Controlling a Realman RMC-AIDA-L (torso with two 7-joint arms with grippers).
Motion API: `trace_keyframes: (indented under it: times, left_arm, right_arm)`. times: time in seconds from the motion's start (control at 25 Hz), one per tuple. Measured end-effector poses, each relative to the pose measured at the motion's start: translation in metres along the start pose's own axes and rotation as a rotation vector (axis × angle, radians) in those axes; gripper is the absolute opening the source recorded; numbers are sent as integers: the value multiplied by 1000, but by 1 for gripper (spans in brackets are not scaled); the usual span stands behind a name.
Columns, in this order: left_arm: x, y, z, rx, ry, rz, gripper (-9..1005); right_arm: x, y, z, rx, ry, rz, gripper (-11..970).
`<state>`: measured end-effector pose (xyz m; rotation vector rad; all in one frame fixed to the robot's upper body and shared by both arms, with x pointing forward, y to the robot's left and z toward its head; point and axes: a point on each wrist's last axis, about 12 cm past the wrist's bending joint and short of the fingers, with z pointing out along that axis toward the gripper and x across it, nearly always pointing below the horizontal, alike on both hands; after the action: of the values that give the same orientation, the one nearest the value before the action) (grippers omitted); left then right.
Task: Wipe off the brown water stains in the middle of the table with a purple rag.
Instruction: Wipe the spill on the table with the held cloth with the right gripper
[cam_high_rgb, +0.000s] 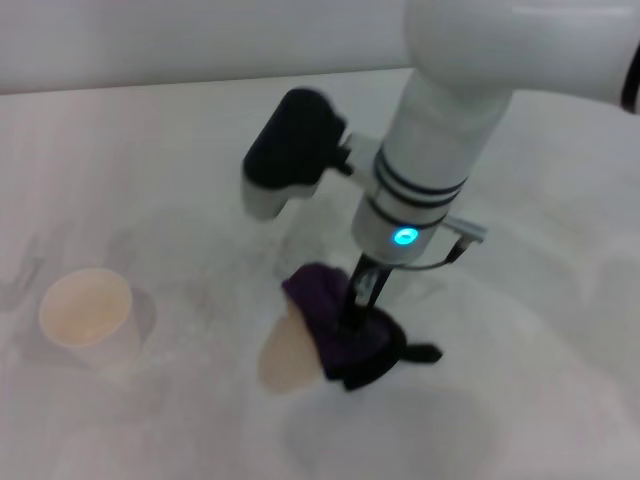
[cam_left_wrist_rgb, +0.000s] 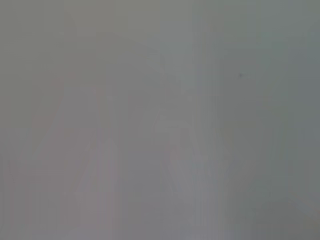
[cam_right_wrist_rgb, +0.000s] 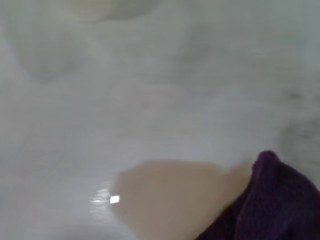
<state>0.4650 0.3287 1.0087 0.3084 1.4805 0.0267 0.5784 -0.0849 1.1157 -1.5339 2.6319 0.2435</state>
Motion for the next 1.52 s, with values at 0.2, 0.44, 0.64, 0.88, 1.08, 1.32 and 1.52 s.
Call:
trace_keyframes:
  times: [0.2, 0.44, 0.64, 0.88, 1.08, 1.32, 1.52]
  left_arm:
    - [0, -1, 2, 5, -1, -1, 891]
    - [0, -2, 2, 6, -1, -2, 891]
    - [1, -3, 0, 5, 6, -6, 891]
    - [3, -3, -6, -2, 18, -8, 891]
    - [3, -3, -6, -2, 16, -9, 892]
    - [3, -3, -6, -2, 12, -15, 892]
    - [2, -3, -5, -1, 11, -14, 892]
  right_arm:
    - [-11, 29, 3, -65, 12, -94, 105]
    - [-20, 56, 4, -117, -11, -186, 116]
    - [-26, 62, 6, -100, -22, -231, 124]
    - [-28, 35, 7, -16, -36, -173, 135]
    - [-25, 6, 2, 69, -36, -104, 144]
    - [-15, -21, -3, 136, -9, -24, 154]
    - [-11, -17, -2, 110, 0, -32, 163]
